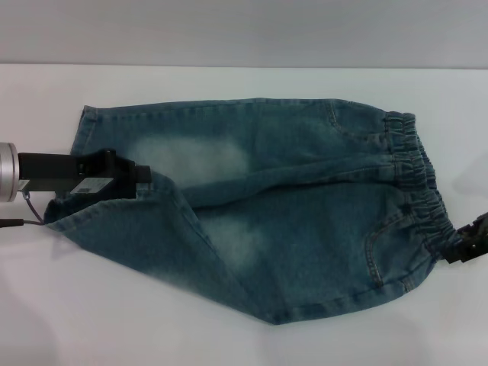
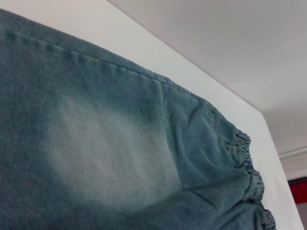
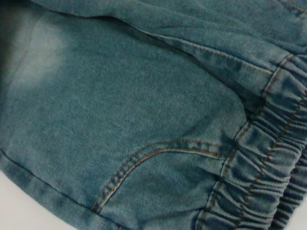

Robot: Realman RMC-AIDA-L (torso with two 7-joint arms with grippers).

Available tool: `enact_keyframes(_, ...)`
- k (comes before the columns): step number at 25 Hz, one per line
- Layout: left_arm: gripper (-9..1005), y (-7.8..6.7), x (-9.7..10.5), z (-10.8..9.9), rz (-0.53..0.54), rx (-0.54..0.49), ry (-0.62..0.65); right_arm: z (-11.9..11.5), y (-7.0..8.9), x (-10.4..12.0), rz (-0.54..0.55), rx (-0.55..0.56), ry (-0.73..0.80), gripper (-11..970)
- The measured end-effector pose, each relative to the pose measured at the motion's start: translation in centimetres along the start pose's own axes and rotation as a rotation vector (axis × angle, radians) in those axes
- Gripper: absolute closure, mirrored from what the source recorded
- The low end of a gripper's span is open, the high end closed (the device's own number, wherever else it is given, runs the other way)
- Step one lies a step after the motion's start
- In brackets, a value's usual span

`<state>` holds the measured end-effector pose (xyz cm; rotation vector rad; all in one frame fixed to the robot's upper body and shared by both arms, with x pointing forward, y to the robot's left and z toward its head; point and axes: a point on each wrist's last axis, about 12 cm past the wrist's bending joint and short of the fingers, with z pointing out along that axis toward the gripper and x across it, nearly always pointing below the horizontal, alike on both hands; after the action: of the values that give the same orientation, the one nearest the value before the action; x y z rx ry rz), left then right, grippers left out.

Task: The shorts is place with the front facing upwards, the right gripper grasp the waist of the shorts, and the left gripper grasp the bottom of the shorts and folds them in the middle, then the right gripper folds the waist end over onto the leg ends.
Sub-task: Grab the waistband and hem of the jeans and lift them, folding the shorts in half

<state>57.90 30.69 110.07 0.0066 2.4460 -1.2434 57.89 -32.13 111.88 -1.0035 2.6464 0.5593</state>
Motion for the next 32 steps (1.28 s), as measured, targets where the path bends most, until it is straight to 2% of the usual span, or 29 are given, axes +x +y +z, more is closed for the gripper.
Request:
enact_keyframes(19, 980, 0.43, 0.07, 0.01, -0.001, -0.020, -0.014, 0.44, 0.49, -0.75, -0.026, -0.017, -0.026, 408)
enact_keyframes(24, 980, 0.55, 0.15, -0.02, -0.003, -0.024, -0.017, 0.36, 0.39, -0.59, -0.030, -0.018, -0.038, 484)
enact_keyframes(32, 979, 0.52, 0.01, -0.06, -0.001, -0.025, -0.021, 0.53, 0.43, -0.24, -0.033, -0.029, -0.032, 752)
